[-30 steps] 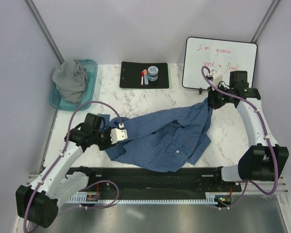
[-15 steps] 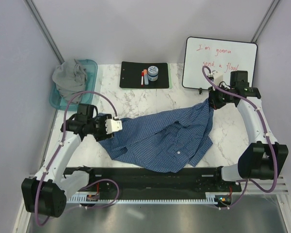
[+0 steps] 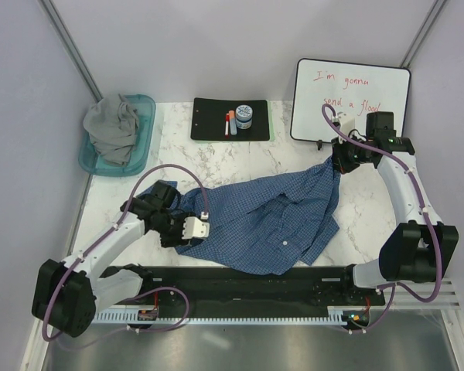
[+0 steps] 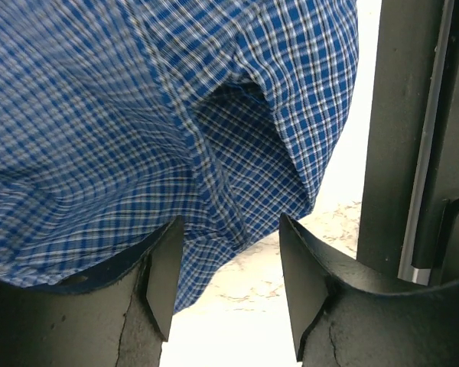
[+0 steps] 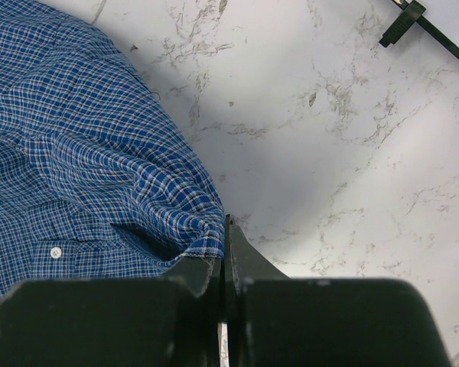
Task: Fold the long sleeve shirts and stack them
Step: Flatten the shirt out
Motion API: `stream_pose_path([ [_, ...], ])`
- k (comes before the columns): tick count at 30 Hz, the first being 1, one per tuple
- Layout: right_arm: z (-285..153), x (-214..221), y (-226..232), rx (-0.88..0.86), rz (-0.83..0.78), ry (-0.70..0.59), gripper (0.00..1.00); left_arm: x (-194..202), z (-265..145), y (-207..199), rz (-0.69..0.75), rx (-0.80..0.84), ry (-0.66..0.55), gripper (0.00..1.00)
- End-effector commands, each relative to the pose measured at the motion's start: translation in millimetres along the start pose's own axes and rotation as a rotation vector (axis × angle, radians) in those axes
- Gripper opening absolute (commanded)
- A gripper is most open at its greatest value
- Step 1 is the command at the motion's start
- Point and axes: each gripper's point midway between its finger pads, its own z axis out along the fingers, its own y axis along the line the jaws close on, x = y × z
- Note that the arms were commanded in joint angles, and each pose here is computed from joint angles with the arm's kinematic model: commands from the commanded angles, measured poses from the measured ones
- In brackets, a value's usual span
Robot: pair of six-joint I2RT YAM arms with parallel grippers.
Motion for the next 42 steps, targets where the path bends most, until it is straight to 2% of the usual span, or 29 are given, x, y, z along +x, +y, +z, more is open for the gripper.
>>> stream_pose_path([
  [1, -10, -19, -1, 0.006, -0.032, -0.048, 0.00, 9, 10, 1, -0.060, -0.021, 0.029, 0.60],
  [5, -11, -21, 0, 0.005, -0.030, -0.055, 0.00, 13, 16, 14, -0.103, -0.084, 0.033, 0.52],
  [10, -13, -23, 0, 0.005, -0.030, -0.061, 0.00, -4, 15, 23, -0.195, -0.101, -0.035, 0.47],
  [14, -14, -23, 1, 0.005, -0.029, -0.063, 0.00, -4, 13, 25, -0.185, -0.110, -0.036, 0.41],
  [17, -13, -22, 2, 0.004, -0.033, -0.061, 0.00, -6, 15, 22, -0.183, -0.095, -0.047, 0.32],
  [22, -15, -24, 1, 0.013, -0.038, -0.064, 0.00, -5, 13, 24, -0.254, -0.098, -0.054, 0.02],
  [24, -20, -27, 1, 0.022, -0.038, -0.077, 0.00, -10, 2, 35, -0.314, -0.148, -0.077, 0.02],
  [27, -32, -44, -2, 0.052, -0.034, -0.122, 0.00, -11, -48, 96, -0.415, -0.392, -0.097, 0.02],
  [28, -44, -62, -5, 0.075, -0.048, -0.166, 0.00, -9, -90, 130, -0.449, -0.545, -0.099, 0.02],
  [30, -59, -85, -10, 0.102, -0.030, -0.221, 0.00, -12, -142, 163, -0.513, -0.709, -0.121, 0.02],
  [31, -75, -112, -12, 0.121, -0.053, -0.282, 0.00, -27, -186, 185, -0.519, -0.819, -0.167, 0.02],
  [33, -94, -141, -10, 0.129, -0.034, -0.355, 0.00, -43, -226, 200, -0.503, -0.919, -0.204, 0.02],
  [34, -115, -168, -9, 0.150, -0.058, -0.428, 0.00, -62, -262, 208, -0.476, -0.995, -0.256, 0.02],
  [36, -138, -193, -5, 0.172, -0.065, -0.500, 0.00, -75, -295, 214, -0.468, -1.072, -0.290, 0.02],
  [37, -164, -214, 0, 0.196, -0.076, -0.569, 0.00, -88, -327, 216, -0.441, -1.140, -0.322, 0.02],
  [42, -253, -255, 15, 0.356, -0.104, -0.788, 0.00, -120, -416, 196, -0.332, -1.360, -0.392, 0.02],
])
